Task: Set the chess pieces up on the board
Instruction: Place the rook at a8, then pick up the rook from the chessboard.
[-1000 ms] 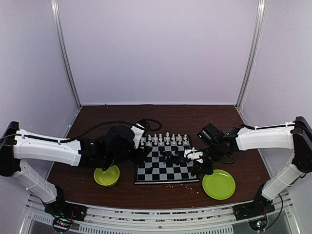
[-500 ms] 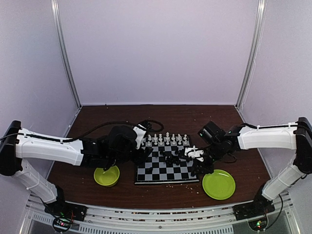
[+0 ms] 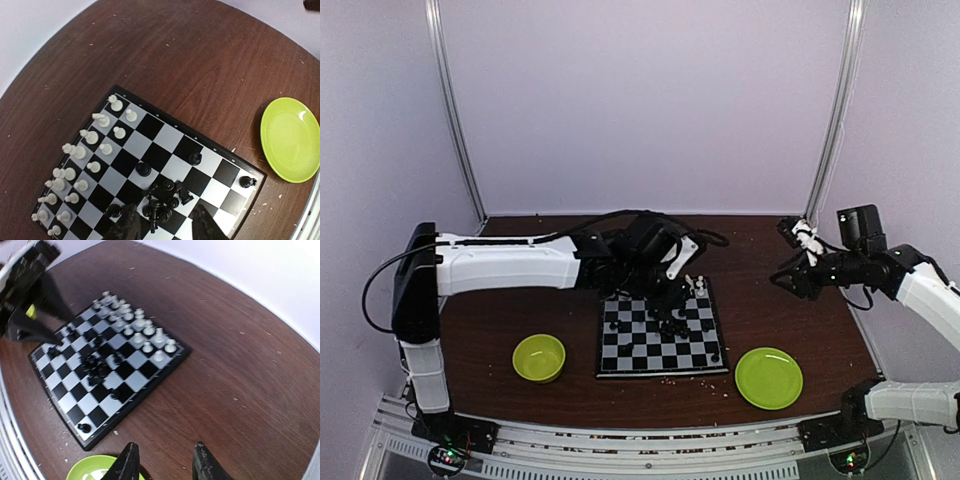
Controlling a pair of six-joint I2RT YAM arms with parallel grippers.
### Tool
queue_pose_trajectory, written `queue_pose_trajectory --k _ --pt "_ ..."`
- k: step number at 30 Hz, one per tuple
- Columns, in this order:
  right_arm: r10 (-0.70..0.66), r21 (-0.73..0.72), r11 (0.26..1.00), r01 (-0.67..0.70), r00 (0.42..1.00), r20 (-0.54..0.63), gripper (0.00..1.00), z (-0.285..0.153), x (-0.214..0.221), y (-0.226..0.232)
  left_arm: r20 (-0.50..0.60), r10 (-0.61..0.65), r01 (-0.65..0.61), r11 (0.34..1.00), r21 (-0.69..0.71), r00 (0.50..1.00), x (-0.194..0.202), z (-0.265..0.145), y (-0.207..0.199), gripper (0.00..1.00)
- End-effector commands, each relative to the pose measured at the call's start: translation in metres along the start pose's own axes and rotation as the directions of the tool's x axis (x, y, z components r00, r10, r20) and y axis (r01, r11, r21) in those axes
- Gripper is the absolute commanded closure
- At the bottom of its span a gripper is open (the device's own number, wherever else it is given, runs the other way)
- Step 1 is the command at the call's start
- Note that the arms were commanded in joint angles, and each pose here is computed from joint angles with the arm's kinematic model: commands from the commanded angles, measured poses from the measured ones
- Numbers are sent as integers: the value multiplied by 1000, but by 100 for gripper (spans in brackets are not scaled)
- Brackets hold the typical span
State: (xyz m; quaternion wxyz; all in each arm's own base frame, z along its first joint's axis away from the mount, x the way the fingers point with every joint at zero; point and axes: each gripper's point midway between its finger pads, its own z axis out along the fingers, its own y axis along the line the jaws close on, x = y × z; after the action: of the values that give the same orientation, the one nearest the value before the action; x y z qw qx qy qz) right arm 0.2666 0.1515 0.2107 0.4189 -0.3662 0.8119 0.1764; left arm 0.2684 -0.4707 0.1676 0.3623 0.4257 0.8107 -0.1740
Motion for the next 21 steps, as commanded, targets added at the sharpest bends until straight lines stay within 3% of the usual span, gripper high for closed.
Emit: queue_pose_trajectory --k 1,11,21 --pt "154 138 977 -165 984 85 64 -17 -3 -44 -141 80 -57 986 158 987 17 23 -23 68" --pt "140 232 960 -159 985 97 61 -31 2 -63 -160 131 -81 954 289 978 10 75 -51 65" --pt "149 210 964 -161 986 68 61 -24 6 -63 -225 122 -68 970 235 967 30 107 -44 66"
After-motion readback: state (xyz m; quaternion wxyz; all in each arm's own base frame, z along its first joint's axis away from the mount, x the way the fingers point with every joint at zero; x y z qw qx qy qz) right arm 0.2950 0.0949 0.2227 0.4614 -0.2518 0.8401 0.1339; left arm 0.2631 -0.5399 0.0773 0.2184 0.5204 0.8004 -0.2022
